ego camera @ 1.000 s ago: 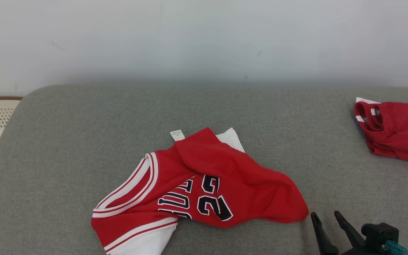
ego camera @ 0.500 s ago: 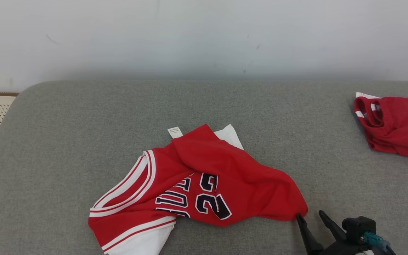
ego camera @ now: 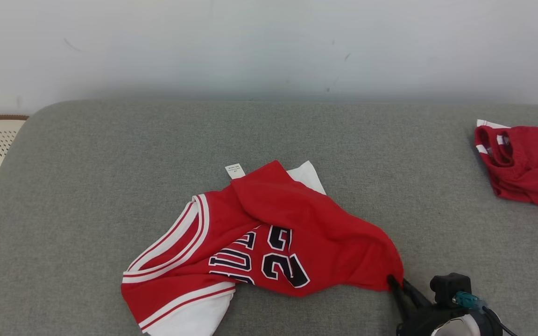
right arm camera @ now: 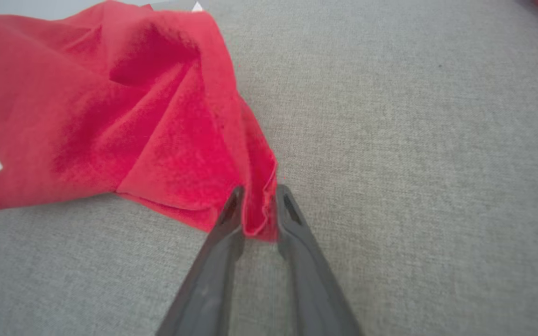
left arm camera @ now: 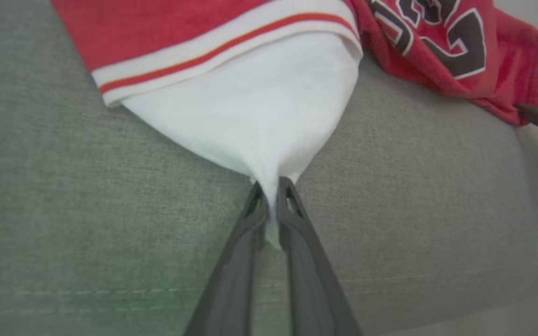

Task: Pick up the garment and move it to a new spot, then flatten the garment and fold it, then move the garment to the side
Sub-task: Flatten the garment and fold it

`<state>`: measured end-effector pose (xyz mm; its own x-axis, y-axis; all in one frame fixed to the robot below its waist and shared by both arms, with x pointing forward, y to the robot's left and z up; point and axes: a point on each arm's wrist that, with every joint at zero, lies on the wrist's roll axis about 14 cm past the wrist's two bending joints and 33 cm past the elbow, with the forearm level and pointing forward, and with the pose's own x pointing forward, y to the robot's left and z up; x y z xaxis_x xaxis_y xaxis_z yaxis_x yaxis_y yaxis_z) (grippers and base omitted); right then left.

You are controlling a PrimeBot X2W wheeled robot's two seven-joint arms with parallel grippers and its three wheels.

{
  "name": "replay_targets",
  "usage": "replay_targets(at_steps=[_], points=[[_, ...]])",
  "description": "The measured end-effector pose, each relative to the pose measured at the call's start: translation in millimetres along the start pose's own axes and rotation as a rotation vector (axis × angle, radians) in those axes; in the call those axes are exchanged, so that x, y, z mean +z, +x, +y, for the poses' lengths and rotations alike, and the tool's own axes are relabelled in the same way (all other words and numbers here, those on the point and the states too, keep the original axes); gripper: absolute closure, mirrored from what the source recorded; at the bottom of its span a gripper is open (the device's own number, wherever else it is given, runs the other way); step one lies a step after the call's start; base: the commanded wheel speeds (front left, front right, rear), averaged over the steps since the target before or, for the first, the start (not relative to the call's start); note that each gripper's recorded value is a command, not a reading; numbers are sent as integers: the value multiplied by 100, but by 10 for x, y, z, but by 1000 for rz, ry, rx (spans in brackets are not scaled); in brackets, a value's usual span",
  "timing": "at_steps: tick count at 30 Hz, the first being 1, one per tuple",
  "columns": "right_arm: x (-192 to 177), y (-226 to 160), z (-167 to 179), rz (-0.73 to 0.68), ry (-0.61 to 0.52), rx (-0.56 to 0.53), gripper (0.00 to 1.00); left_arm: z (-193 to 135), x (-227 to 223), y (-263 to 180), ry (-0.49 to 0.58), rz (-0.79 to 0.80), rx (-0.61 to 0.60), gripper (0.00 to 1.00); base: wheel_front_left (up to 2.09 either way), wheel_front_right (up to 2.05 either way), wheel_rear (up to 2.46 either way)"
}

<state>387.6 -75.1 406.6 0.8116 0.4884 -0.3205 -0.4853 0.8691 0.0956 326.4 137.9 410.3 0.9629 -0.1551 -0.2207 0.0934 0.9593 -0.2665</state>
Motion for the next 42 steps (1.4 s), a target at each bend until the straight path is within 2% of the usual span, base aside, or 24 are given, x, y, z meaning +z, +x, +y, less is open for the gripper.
replay_targets(at_steps=[5, 12, 18, 25, 30, 38, 42], points=[[26, 36, 15, -19, 9, 3, 100, -7, 146, 26, -16, -48, 0, 100, 0, 0, 0], [257, 1, 74, -108, 63, 26, 100, 8, 498, -17, -21, -167, 6, 100, 0, 0, 0], [410, -114, 151, -141, 112, 67, 100, 7, 817, -65, 14, -264, -12, 100, 0, 0, 0], [889, -159, 294, -205, 167, 162, 100, -47, 1450, 56, 137, -408, -94, 100, 0, 0, 0], [1321, -53, 238, -251, 127, 198, 100, -93, 2011, 266, 267, -487, -158, 100, 0, 0, 0], [1953, 405, 0, -299, 162, 186, 100, -139, 2721, 768, 402, -533, -223, 100, 0, 0, 0], [2289, 699, -192, -314, 238, 167, 100, -165, 3062, 1077, 412, -552, -242, 100, 0, 0, 0]])
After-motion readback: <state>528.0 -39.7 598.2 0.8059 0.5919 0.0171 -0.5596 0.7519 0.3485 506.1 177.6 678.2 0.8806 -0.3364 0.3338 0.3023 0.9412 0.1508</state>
